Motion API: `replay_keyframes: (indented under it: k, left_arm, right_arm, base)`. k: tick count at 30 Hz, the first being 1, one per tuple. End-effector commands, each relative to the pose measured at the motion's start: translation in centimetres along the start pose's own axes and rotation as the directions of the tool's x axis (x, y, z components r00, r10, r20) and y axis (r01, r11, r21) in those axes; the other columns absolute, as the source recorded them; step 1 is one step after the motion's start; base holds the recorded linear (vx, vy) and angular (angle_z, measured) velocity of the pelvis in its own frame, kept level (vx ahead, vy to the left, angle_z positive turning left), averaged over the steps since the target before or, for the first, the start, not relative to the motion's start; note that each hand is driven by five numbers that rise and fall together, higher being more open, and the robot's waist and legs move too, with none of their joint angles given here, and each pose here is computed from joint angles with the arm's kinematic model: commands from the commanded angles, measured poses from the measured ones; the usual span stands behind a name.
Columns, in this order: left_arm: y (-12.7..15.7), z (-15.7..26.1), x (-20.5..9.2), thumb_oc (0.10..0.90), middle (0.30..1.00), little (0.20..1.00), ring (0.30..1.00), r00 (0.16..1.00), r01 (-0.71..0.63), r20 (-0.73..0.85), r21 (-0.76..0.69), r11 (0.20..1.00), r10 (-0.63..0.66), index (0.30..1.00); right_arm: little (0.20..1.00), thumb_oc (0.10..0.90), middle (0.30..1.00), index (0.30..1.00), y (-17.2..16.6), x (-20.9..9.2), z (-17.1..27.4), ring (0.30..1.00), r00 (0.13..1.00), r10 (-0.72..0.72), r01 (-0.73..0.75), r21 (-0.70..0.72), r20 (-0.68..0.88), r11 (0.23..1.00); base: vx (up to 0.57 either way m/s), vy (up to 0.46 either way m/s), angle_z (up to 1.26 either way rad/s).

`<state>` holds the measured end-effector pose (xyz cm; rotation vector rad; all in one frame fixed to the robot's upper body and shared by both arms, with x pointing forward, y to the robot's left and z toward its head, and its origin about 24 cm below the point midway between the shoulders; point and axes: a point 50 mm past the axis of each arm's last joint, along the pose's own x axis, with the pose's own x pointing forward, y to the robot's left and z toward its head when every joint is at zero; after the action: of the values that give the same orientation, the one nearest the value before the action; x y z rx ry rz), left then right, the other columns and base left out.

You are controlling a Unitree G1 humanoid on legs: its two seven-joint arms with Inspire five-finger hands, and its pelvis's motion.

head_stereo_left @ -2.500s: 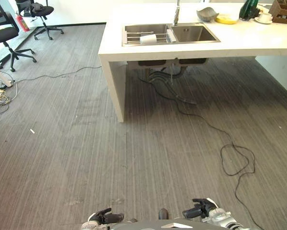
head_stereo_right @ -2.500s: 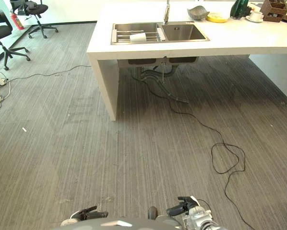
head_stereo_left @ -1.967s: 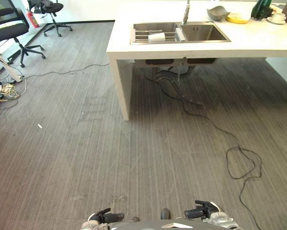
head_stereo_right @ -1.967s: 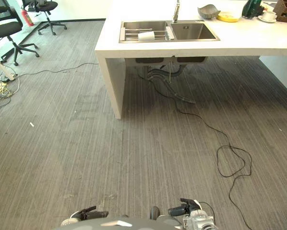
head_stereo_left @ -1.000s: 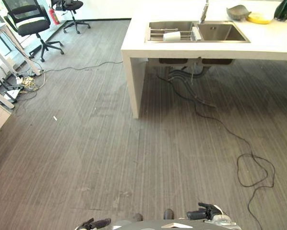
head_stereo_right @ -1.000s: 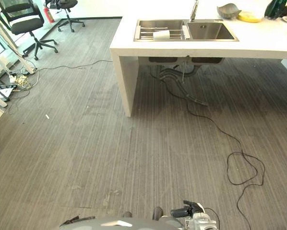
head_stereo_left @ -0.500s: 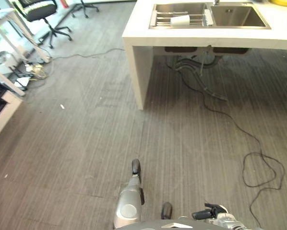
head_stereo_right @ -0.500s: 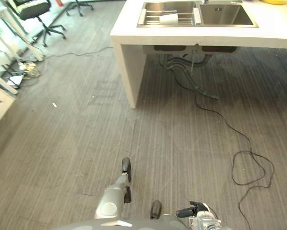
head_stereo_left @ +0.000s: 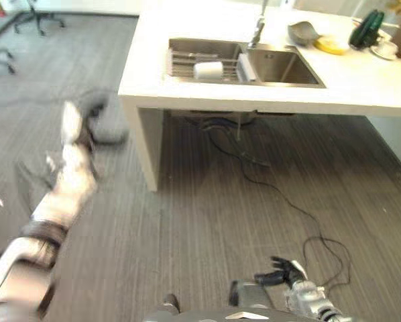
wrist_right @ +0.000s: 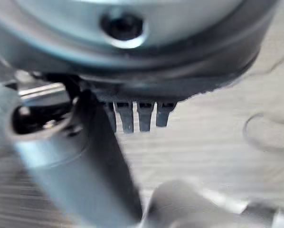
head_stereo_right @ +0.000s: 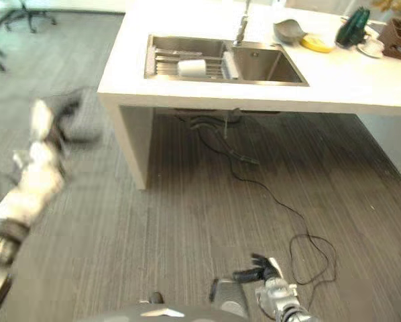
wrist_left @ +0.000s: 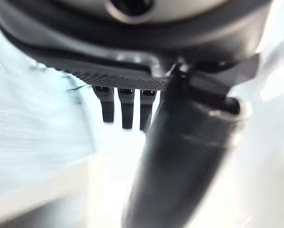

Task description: Place the dishes in the dishwasher.

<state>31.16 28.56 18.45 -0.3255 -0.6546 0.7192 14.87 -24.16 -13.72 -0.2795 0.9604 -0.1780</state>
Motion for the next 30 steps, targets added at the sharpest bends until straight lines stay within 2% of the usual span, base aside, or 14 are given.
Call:
replay_keyframes:
  k: [1, 2, 4, 6, 11, 14, 19, 25, 29, 30]
  left_arm:
    - [-2.7, -2.9, -5.9, 0.800, 0.900, 0.900, 0.900, 0.884, 0.434, -0.090, 0.522, 0.735, -0.458, 0.900]
    - [-3.5, -1.2, -6.3, 0.800, 0.900, 0.900, 0.900, 0.854, 0.436, -0.004, 0.550, 0.712, -0.520, 0.900]
    - [-4.3, -1.0, -7.0, 0.800, 0.900, 0.900, 0.900, 0.829, 0.462, 0.009, 0.554, 0.692, -0.560, 0.900]
    - [-7.7, 0.8, -9.7, 0.800, 0.900, 0.900, 0.900, 0.757, 0.559, 0.073, 0.443, 0.701, -0.650, 0.900]
    - [-5.3, -0.6, -9.7, 0.800, 0.900, 0.900, 0.900, 0.805, 0.529, -0.018, 0.477, 0.702, -0.594, 0.900]
    - [-4.7, -0.9, -9.6, 0.800, 0.900, 0.900, 0.900, 0.819, 0.514, -0.038, 0.494, 0.701, -0.573, 0.900]
    - [-5.7, 0.0, -9.5, 0.800, 0.900, 0.900, 0.900, 0.827, 0.506, 0.006, 0.431, 0.747, -0.563, 0.900]
    - [-5.9, 0.7, -9.3, 0.800, 0.900, 0.900, 0.900, 0.798, 0.504, 0.043, 0.501, 0.704, -0.602, 0.900]
    - [-6.2, 0.9, -9.3, 0.800, 0.900, 0.900, 0.900, 0.750, 0.541, 0.033, 0.545, 0.641, -0.661, 0.900]
    - [-6.8, 1.3, -9.3, 0.800, 0.900, 0.900, 0.900, 0.705, 0.548, 0.046, 0.598, 0.585, -0.708, 0.900]
  right_arm:
    - [0.900, 0.800, 0.900, 0.900, 2.3, -0.2, 0.5, 0.900, 0.998, 0.054, -0.052, -0.049, 0.041, 0.997]
    - [0.900, 0.800, 0.900, 0.900, 2.7, -0.3, 0.2, 0.900, 0.998, 0.063, -0.060, -0.081, 0.030, 0.995]
    - [0.900, 0.800, 0.900, 0.900, 3.0, -0.4, -0.4, 0.900, 0.997, 0.075, -0.074, -0.084, -0.002, 0.994]
    - [0.900, 0.800, 0.900, 0.900, 3.4, -0.9, -2.9, 0.900, 0.990, 0.083, -0.092, -0.083, -0.110, 0.992]
    - [0.900, 0.800, 0.900, 0.900, 3.7, -1.5, -4.8, 0.900, 0.977, 0.107, -0.133, -0.134, -0.186, 0.982]
    - [0.900, 0.800, 0.900, 0.900, 2.9, -1.2, -4.4, 0.900, 0.981, 0.076, -0.095, -0.099, -0.180, 0.991]
    - [0.900, 0.800, 0.900, 0.900, 0.8, -0.5, -3.1, 0.900, 0.989, 0.015, -0.026, -0.073, -0.146, 0.997]
    - [0.900, 0.800, 0.900, 0.900, 0.4, -0.6, -3.5, 0.900, 0.987, -0.002, -0.003, -0.034, -0.159, 0.999]
    - [0.900, 0.800, 0.900, 0.900, 1.7, -0.8, -3.7, 0.900, 0.986, 0.058, -0.067, -0.055, -0.158, 0.996]
    - [0.900, 0.800, 0.900, 0.900, 2.3, -0.7, -3.0, 0.900, 0.988, 0.085, -0.098, -0.099, -0.131, 0.990]
  base:
    - [0.30, -0.091, 0.22]
    - [0.40, -0.142, 0.39]
    - [0.55, -0.260, 0.27]
    - [0.43, -0.320, 1.16]
    - [0.21, -0.186, 0.45]
    - [0.16, -0.172, 0.20]
    - [0.11, -0.100, 0.26]
    - [0.09, 0.026, -0.01]
    - [0.11, 0.042, -0.03]
    - [0.04, 0.030, -0.03]
